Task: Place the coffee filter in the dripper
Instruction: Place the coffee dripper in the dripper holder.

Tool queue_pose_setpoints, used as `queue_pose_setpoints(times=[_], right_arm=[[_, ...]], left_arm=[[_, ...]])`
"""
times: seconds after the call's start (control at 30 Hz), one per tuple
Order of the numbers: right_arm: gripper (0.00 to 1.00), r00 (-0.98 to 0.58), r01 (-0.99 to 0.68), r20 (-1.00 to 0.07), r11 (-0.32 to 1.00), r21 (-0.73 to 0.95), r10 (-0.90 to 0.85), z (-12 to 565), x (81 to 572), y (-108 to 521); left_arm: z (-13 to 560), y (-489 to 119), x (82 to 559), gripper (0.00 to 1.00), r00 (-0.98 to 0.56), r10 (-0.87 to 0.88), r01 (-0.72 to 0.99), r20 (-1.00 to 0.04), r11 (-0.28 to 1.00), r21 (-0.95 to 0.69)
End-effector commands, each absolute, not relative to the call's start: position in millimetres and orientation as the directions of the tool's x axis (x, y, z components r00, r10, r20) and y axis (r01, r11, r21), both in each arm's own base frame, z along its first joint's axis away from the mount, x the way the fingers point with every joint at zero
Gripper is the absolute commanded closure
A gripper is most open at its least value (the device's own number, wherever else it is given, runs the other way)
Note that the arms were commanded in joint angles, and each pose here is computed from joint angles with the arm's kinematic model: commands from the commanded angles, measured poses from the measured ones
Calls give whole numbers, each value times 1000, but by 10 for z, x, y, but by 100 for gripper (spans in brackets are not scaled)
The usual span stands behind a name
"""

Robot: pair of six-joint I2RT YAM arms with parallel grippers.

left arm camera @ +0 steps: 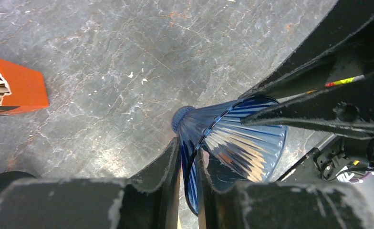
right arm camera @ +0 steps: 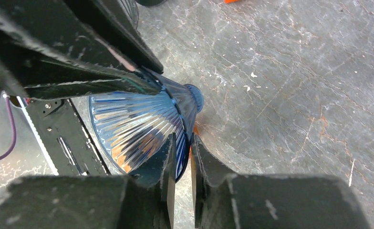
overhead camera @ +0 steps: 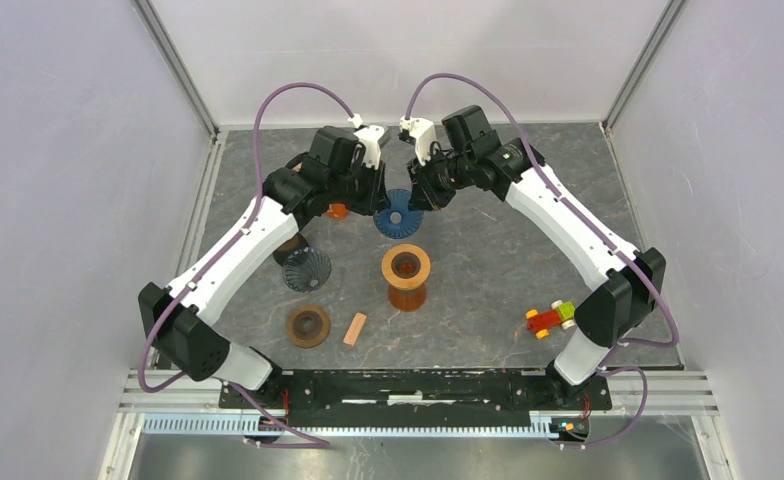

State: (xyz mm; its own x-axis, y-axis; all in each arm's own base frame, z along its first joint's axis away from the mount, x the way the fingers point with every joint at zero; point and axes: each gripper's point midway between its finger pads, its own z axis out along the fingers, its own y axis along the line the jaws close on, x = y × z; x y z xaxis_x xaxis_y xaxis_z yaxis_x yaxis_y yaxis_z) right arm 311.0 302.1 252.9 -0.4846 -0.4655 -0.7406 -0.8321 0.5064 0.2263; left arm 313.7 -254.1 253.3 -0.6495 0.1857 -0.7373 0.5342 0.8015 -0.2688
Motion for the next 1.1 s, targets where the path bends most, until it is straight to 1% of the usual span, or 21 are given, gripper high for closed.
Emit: queue_pose_setpoints(times=[0.0,0.2,0.27,0.3,0.33,0.4,0.47,0.67,0.73,0.87,0.97,1.07], right_arm=[[79,-419,-894,-818,334,297,-394,2975,2807,3279],[66,-420,-895,-821,327,304,-387,2999,2798,3278],[58,-417,-894,-824,336,296,-383,3018,2821,3244],[52,-411,-896,-829,337,289,-380,3041,2829,3223],[44,-404,-898,-833,335,284,-378,3069,2829,3198],[32,-381,-908,-847,321,268,-371,3149,2810,3154],[27,-345,-923,-867,297,244,-360,3246,2776,3100],[22,-160,-960,-926,273,65,-341,3398,2611,2867],[20,-111,-963,-931,268,14,-348,3370,2549,2792],[17,5,-972,-933,216,-89,-361,3247,2362,2669],[17,123,-970,-921,150,-190,-369,3141,2235,2599],[22,258,-950,-889,67,-305,-379,3101,2127,2582]], left_arm=[[2732,-2486,3416,98,-555,172,520,-814,835,-178],[2760,-2484,3416,98,-542,176,530,-822,831,-171],[2764,-2485,3397,98,-536,185,540,-823,825,-167],[2764,-2488,3381,98,-536,188,547,-823,820,-168],[2766,-2494,3357,98,-536,190,555,-823,813,-174],[2779,-2521,3299,98,-535,193,577,-823,795,-188],[2805,-2560,3228,98,-535,195,603,-822,770,-210],[2811,-2698,2874,98,-577,201,676,-791,661,-325],[2771,-2714,2775,98,-596,204,682,-777,639,-356],[2666,-2739,2605,98,-626,216,687,-749,606,-400],[2621,-2774,2518,98,-634,231,695,-738,588,-414],[2576,-2818,2483,98,-639,249,700,-727,581,-416]])
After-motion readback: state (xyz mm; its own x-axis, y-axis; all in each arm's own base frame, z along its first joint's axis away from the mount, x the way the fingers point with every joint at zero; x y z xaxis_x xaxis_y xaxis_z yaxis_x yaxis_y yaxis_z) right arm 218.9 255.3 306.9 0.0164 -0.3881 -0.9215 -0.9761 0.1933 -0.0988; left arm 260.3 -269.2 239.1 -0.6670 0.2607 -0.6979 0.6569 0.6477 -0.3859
